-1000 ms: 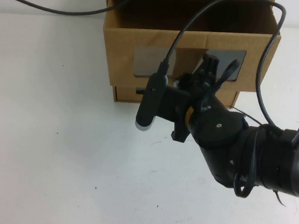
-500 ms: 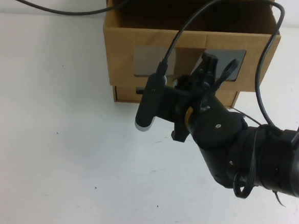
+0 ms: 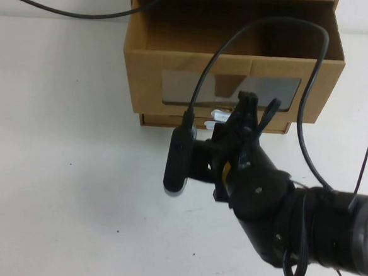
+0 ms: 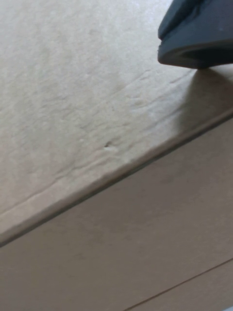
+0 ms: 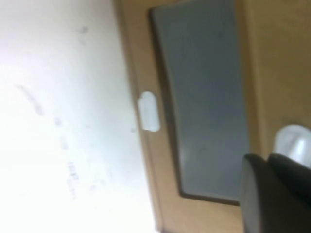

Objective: Open the shoe box
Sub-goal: 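Pull the top drawer of the cardboard box fully open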

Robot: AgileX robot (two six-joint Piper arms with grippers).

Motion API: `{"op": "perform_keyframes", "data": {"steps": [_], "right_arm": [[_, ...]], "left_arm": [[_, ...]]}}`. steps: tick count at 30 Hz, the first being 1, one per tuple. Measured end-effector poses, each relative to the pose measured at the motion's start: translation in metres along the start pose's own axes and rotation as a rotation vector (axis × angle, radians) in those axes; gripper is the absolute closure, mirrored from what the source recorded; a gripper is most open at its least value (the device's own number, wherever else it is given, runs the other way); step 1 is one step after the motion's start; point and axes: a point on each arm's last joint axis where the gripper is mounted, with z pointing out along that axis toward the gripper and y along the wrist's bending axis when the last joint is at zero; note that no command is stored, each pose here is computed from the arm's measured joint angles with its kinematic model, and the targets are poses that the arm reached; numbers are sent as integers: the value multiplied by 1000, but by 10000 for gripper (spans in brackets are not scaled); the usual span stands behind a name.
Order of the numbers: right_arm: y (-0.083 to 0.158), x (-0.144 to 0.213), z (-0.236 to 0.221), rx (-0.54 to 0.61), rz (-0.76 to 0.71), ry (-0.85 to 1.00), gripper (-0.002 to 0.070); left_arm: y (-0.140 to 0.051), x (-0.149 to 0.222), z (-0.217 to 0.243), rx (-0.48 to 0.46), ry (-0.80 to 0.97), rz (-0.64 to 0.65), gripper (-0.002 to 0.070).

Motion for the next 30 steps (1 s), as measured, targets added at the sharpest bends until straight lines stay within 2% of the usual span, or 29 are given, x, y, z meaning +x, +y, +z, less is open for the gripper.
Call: {"op": "perform_keyframes", "data": {"steps": [4, 11, 22, 25, 30], "right_arm": [[7, -3, -12, -24, -7, -26, 689], [-4, -4, -43, 0, 33, -97, 692], [-7, -2, -45, 7, 50, -94, 682], [-9, 1, -41, 1, 70, -90, 628], [-22, 6, -32, 18, 114, -79, 465]], "left_arm": [[0, 0, 0, 0, 0, 0, 680], [0, 0, 0, 0, 0, -2, 680], [0, 0, 0, -1, -2, -10, 680], [0, 0, 0, -1, -2, -12, 680], [0, 0, 0, -1, -2, -12, 680]]}}
